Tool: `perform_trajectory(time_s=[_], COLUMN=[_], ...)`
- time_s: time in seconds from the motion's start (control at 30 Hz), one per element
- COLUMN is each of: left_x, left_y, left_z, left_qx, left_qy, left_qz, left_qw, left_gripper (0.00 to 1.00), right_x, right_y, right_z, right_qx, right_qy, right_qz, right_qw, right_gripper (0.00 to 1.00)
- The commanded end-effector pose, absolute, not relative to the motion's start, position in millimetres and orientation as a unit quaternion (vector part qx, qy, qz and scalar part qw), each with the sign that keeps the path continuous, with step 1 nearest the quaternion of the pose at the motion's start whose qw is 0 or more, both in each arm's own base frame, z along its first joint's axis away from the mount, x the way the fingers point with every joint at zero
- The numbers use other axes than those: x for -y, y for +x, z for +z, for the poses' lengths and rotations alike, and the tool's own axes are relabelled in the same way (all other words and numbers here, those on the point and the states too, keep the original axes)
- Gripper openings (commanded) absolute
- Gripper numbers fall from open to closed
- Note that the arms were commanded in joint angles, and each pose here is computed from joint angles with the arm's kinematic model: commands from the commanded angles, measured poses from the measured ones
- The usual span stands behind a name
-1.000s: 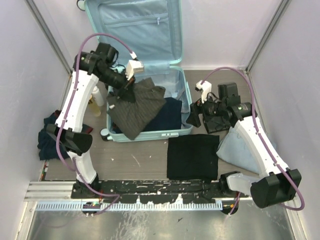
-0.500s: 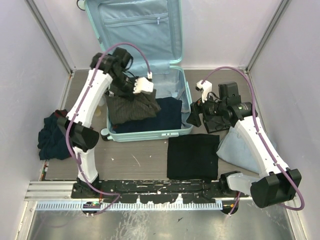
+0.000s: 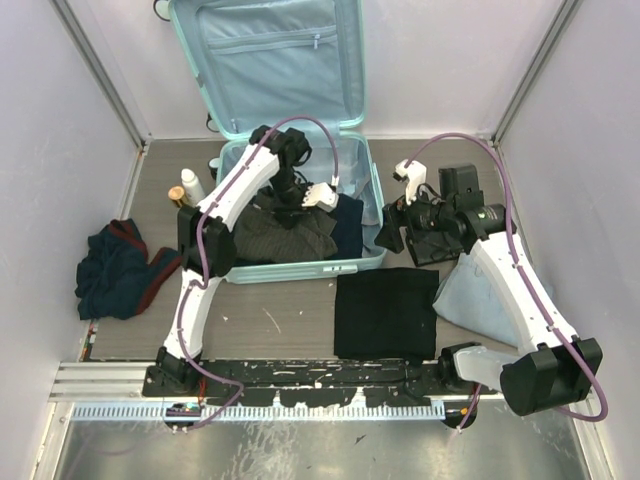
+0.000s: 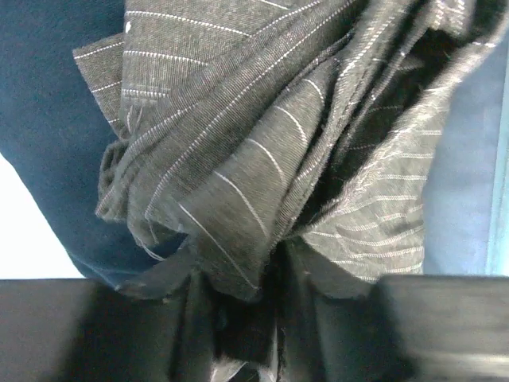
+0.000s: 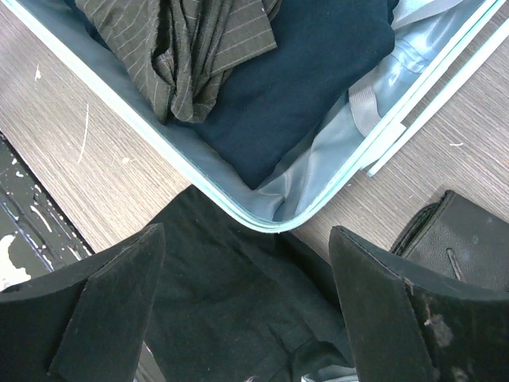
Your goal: Pack the luggage
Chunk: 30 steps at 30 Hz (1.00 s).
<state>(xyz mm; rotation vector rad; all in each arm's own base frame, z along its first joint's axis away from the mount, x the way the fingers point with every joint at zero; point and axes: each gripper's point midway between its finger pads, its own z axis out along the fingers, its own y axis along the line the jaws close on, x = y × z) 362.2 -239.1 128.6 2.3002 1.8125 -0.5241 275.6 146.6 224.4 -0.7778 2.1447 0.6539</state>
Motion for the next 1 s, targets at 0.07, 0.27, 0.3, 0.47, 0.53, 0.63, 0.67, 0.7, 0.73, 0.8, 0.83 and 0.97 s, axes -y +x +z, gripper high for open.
perform_trajectory(time_s=[0.07,0.27,0.3,0.47,0.53,0.63,0.67,0.7,0.73,0.8,0.83,0.97], left_x=[232.8,217.2,214.5,206.4,205.7,203.2,202.7,201.9,201.9,202.9,203.2,207.7], left_y=[344.5,352.6,355.1,368.3,366.5,358.7,355.9,350.9,345.2,332.1,326.9,307.9], left_z=[161.4,202.7,210.2,242.1,255.1,249.2,247.0,242.0,237.2,229.6,227.3,217.9], left_qx=[-0.654,-0.699,-0.713,-0.763,-0.764,-0.769,-0.768,-0.769,-0.768,-0.766,-0.765,-0.759], left_qy=[0.726,0.668,0.649,0.557,0.54,0.52,0.518,0.517,0.518,0.522,0.522,0.523], left_qz=[-0.197,-0.204,-0.204,-0.197,-0.191,-0.191,-0.192,-0.196,-0.202,-0.22,-0.227,-0.248], left_qw=[0.077,0.155,0.171,0.261,0.297,0.319,0.324,0.321,0.316,0.303,0.3,0.298], left_gripper=[0.61,0.99,0.98,0.93,0.92,0.95,0.95,0.95,0.94,0.91,0.9,0.89], right_x=[-145.2,-142.9,-142.6,-136.2,-130.8,-122.1,-118.9,-115.6,-111.3,-102.8,-97.0,-91.5], right_y=[283.3,285.2,285.7,288.8,289.5,286.7,284.4,282.9,280.2,275.7,273.2,256.6], right_z=[239.2,242.0,242.1,243.4,242.7,239.5,237.4,236.5,233.8,227.8,223.2,198.5], right_qx=[-0.826,-0.826,-0.826,-0.833,-0.839,-0.847,-0.849,-0.85,-0.852,-0.855,-0.857,-0.853], right_qy=[-0.304,-0.307,-0.308,-0.304,-0.3,-0.304,-0.307,-0.311,-0.314,-0.323,-0.327,-0.37], right_qz=[0.25,0.242,0.241,0.233,0.23,0.222,0.22,0.217,0.215,0.211,0.208,0.206], right_qw=[0.403,0.406,0.406,0.399,0.391,0.376,0.37,0.365,0.358,0.346,0.339,0.306], right_gripper=[0.89,0.9,0.9,0.9,0.9,0.9,0.9,0.9,0.9,0.9,0.9,0.89])
